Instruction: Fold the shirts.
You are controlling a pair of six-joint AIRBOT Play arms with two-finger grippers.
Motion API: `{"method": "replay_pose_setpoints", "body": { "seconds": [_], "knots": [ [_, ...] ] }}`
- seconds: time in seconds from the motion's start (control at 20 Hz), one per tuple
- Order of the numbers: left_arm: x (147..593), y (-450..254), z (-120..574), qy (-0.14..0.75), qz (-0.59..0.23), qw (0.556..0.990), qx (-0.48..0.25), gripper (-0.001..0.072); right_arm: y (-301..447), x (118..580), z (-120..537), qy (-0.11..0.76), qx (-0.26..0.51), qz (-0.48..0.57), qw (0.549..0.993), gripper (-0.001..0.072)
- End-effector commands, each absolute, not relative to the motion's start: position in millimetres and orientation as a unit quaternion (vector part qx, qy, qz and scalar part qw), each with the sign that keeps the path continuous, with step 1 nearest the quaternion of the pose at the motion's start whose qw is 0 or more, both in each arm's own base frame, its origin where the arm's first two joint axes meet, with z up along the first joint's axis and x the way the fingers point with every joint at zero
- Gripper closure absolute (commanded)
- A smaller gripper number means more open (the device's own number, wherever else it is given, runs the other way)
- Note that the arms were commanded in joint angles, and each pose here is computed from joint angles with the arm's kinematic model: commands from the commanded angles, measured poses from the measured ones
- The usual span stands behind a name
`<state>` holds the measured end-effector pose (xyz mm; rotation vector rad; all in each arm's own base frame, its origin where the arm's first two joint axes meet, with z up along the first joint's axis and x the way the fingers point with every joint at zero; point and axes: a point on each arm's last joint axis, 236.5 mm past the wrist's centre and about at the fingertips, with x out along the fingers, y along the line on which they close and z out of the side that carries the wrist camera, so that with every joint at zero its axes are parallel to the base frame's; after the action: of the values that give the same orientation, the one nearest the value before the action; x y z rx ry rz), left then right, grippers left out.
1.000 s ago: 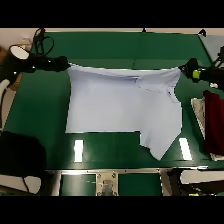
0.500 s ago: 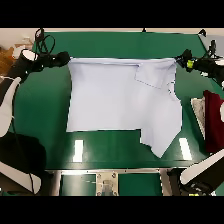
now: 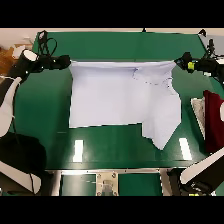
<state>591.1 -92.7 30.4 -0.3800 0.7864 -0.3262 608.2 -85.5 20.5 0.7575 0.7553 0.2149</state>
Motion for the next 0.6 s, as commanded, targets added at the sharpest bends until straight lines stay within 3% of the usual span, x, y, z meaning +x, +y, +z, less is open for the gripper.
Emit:
{"method": "replay_pose_setpoints", "body": {
  "seconds": [0.0, 0.25, 0.55],
  "knots": [
    [550.0, -91.6, -4.5, 0.478, -0.165, 0.851, -0.141, 0.0684, -100.1, 558.8, -23.8, 0.473, 0.295, 0.091, 0.825, 0.0694],
    [493.3, -100.6, -52.6, 0.575, -0.176, 0.784, -0.155, 0.0685, -102.6, 501.3, -61.3, 0.584, 0.246, 0.089, 0.769, 0.0695],
    [478.0, -101.1, -75.4, 0.594, -0.167, 0.769, -0.167, 0.0685, -98.9, 485.1, -83.6, 0.608, 0.257, 0.079, 0.747, 0.0694]
  ]
}}
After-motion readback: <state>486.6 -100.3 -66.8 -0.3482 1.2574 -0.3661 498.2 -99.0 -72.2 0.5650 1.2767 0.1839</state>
